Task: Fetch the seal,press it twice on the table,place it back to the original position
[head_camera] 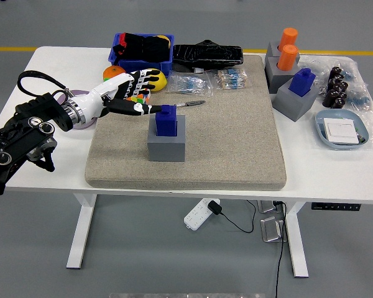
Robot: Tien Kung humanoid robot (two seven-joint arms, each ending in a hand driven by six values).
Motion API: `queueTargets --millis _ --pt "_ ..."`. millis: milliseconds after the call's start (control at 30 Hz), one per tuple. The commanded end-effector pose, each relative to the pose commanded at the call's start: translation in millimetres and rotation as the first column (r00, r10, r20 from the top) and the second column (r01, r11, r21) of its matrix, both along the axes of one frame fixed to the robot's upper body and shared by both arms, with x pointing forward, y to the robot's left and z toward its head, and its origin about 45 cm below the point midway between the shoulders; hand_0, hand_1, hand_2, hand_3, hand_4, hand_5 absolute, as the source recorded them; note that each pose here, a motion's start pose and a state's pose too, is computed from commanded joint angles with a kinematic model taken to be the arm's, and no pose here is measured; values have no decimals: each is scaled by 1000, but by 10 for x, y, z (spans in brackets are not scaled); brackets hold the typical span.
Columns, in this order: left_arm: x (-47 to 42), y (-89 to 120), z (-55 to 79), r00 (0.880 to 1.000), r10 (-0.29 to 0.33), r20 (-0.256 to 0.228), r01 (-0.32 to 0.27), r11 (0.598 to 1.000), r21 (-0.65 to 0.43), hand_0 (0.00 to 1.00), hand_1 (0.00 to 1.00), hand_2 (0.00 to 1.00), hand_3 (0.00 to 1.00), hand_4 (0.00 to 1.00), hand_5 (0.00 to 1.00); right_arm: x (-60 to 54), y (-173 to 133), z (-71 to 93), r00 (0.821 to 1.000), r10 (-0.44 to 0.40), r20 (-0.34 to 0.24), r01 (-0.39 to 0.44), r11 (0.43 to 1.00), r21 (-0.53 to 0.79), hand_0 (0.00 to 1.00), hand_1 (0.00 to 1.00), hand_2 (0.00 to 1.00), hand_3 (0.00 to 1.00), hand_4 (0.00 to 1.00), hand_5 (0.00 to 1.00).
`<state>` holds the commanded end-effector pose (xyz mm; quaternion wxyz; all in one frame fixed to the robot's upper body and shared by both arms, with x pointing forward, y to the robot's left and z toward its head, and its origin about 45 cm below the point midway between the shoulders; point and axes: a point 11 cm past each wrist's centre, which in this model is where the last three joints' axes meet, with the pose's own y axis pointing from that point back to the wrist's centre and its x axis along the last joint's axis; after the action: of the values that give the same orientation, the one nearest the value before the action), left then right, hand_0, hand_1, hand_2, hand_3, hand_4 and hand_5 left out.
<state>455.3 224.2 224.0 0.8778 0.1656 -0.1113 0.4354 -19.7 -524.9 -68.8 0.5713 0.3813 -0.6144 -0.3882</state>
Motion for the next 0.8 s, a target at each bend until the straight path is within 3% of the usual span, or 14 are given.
queueTargets --millis 200,233,400,433,800 --pt "0 -20 -96 999 48 7 -47 996 -71 867 908 906 998 998 129 3 3 -1 1000 10 -4 -9 1000 2 764 685 682 623 800 517" --pt "-2 -18 -118 999 54 6 -53 996 -74 817 822 770 981 998 2 5 4 -2 1000 11 -4 -11 1000 2 764 685 682 623 801 518" --pt "-6 -16 -197 997 74 21 -72 996 -61 817 822 770 981 998 2 5 5 -2 1000 15 -5 -14 1000 4 764 685 682 623 801 518" --pt "-8 -10 -218 997 80 23 -78 995 -58 813 786 721 969 998 2 7 6 -3 1000 16 -5 -16 1000 4 765 685 682 622 801 517" --pt "-57 5 -422 995 104 -7 -104 994 -40 813 776 705 964 998 2 4 19 -9 1000 23 -6 -23 1000 11 765 686 682 622 801 516"
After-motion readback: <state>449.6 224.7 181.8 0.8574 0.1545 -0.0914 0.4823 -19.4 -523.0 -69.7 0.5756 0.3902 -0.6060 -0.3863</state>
